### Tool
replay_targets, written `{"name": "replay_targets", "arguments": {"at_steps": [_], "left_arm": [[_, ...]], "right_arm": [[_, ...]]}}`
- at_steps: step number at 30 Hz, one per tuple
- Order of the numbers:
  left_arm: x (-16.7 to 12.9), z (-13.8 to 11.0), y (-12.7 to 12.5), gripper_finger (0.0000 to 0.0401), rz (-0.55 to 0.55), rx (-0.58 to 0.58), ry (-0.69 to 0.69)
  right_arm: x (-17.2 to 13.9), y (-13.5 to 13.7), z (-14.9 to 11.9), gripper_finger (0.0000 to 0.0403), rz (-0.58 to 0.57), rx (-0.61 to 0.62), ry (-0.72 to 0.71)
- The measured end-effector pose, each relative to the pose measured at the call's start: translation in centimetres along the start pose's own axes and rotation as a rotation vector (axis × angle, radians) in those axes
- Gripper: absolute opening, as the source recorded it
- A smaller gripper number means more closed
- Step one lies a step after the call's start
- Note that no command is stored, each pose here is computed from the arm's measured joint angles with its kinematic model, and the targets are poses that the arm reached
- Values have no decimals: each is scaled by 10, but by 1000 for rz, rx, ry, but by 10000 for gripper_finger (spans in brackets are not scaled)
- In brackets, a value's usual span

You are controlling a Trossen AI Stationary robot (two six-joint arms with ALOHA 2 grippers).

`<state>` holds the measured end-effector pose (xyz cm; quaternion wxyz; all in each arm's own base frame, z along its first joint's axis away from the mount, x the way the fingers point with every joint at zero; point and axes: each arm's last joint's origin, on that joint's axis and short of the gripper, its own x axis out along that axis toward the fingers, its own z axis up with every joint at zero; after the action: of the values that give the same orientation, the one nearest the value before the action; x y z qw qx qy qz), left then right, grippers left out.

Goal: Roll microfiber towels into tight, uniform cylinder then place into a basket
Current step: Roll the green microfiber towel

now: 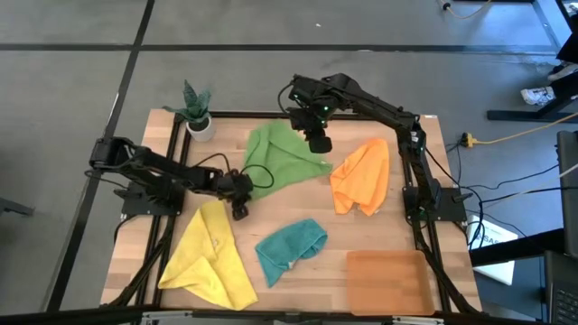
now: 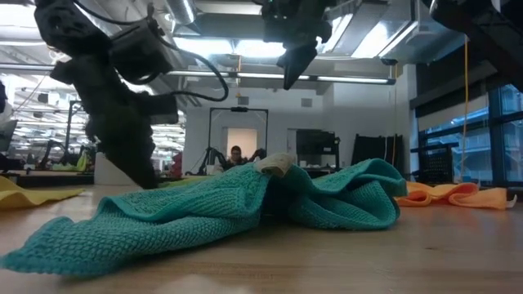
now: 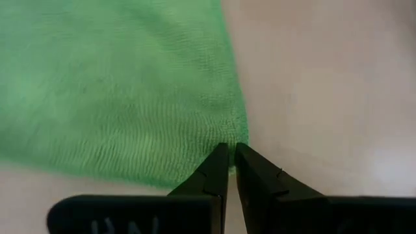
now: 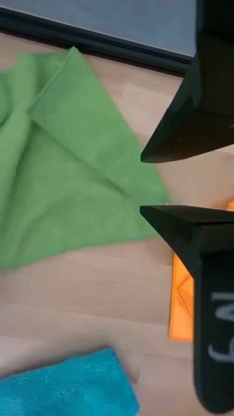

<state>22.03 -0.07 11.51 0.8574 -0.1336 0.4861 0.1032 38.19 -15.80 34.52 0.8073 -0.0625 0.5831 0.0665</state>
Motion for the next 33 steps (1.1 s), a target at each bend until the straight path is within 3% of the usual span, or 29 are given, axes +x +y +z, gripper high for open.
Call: {"name": "replay_targets", "arguments": {"at_steps": [16, 24, 33], "left_arm": [[-7, -30, -47, 25, -260, -76, 232], [-18, -23, -58, 22, -220, 1, 165], [-47, -18, -56, 1, -6, 8, 198]], "right_arm": [[8, 4, 1, 117, 96, -41, -26], [37, 1, 3, 117, 127, -77, -50], [60, 9, -3, 117, 178, -123, 18]]}}
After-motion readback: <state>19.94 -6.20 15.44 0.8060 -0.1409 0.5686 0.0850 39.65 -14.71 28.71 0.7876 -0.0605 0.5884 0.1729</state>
